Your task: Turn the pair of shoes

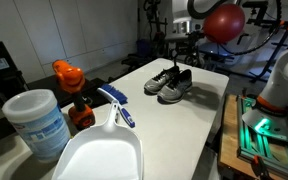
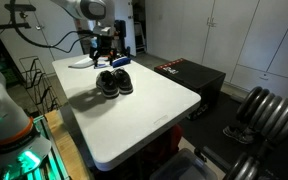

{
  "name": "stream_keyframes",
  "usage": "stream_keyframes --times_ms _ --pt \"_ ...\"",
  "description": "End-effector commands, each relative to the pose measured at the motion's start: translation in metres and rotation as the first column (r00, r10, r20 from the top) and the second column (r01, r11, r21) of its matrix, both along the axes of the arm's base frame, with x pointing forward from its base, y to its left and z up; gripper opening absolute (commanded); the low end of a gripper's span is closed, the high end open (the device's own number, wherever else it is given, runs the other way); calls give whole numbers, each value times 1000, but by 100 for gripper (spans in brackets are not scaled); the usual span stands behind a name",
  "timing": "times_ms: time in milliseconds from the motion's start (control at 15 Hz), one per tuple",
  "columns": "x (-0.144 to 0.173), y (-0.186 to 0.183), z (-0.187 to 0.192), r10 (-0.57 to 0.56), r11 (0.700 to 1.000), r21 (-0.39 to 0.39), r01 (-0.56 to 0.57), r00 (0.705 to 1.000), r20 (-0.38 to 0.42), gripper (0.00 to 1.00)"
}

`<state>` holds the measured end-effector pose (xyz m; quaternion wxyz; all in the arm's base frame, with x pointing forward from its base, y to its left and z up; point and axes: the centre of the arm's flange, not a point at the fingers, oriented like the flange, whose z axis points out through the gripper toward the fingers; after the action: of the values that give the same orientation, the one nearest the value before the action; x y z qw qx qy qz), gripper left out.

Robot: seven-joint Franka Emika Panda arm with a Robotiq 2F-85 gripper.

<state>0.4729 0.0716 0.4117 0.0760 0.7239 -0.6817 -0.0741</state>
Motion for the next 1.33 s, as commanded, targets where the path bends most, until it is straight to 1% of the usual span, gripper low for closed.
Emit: stream_keyframes --times_ms 0,200,333,467,667,1000,1267 --pt "8 -2 -14 13 997 -70 -9 999 45 100" --pt "13 -5 -24 17 997 -72 -12 998 63 100" --pt "15 -8 -32 0 998 -59 5 997 73 100" --pt "17 -12 -39 -17 998 -65 23 997 81 100" --pt "20 -16 -52 -40 997 -57 45 995 86 100" --pt "23 -22 -71 -88 993 -69 95 992 95 100" --pt "25 -24 -84 -112 991 -60 117 990 82 100"
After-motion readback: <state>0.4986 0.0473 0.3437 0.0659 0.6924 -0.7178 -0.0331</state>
